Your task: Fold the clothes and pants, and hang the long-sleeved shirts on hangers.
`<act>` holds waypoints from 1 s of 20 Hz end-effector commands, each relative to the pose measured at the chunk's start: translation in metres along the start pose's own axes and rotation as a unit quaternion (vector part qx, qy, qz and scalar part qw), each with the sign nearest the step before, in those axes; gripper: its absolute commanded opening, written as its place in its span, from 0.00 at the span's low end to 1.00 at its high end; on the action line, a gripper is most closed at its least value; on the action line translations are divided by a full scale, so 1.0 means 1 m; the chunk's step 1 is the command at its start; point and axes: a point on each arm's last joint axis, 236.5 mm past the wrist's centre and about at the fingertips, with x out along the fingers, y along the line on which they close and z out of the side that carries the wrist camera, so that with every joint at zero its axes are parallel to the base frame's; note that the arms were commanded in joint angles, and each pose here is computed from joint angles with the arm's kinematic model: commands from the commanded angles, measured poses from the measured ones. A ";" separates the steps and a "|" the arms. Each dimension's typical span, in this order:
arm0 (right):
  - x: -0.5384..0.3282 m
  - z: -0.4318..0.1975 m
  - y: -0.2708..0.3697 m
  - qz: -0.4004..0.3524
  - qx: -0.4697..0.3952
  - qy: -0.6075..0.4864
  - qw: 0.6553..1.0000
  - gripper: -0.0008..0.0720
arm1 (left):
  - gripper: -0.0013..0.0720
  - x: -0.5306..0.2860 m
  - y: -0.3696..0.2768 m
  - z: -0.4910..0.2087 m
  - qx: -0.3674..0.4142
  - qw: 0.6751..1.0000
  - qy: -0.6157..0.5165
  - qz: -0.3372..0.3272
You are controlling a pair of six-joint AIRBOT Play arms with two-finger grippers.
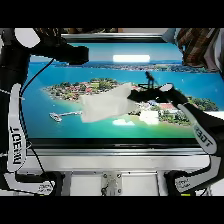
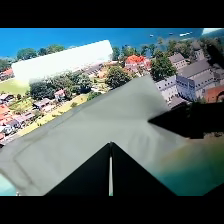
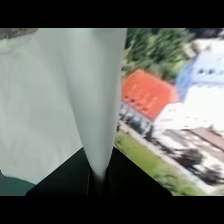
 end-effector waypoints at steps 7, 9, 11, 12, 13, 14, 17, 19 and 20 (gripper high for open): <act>-0.339 0.056 -0.226 -0.287 0.170 -0.236 0.913 0.02 | 0.03 0.000 -0.001 -0.004 -0.006 1.000 0.008 -0.001; -0.370 0.024 -0.262 -0.307 0.255 -0.244 0.884 0.02 | 0.03 0.000 -0.001 -0.004 -0.008 1.000 0.008 0.000; -0.383 -0.015 -0.289 -0.330 0.329 -0.234 0.853 0.02 | 0.03 0.000 -0.001 -0.004 -0.014 1.000 0.008 -0.001; -0.381 -0.033 -0.295 -0.339 0.351 -0.220 0.844 0.02 | 0.03 0.000 -0.001 -0.004 -0.014 1.000 0.008 -0.001; -0.375 -0.049 -0.296 -0.347 0.364 -0.204 0.840 0.02 | 0.03 0.000 -0.001 -0.004 -0.014 1.000 0.008 -0.001; -0.364 -0.062 -0.293 -0.346 0.374 -0.190 0.839 0.02 | 0.03 0.000 -0.002 -0.004 -0.014 1.000 0.009 -0.001; -0.330 -0.090 -0.275 -0.336 0.381 -0.155 0.847 0.02 | 0.03 0.002 -0.007 -0.005 -0.011 1.000 0.010 -0.004; -0.316 -0.106 -0.266 -0.340 0.374 -0.136 0.852 0.03 | 0.03 0.003 -0.012 -0.007 -0.007 1.000 0.012 -0.007; -0.315 -0.113 -0.265 -0.348 0.368 -0.130 0.852 0.04 | 0.03 0.003 -0.012 -0.007 -0.007 1.000 0.012 -0.007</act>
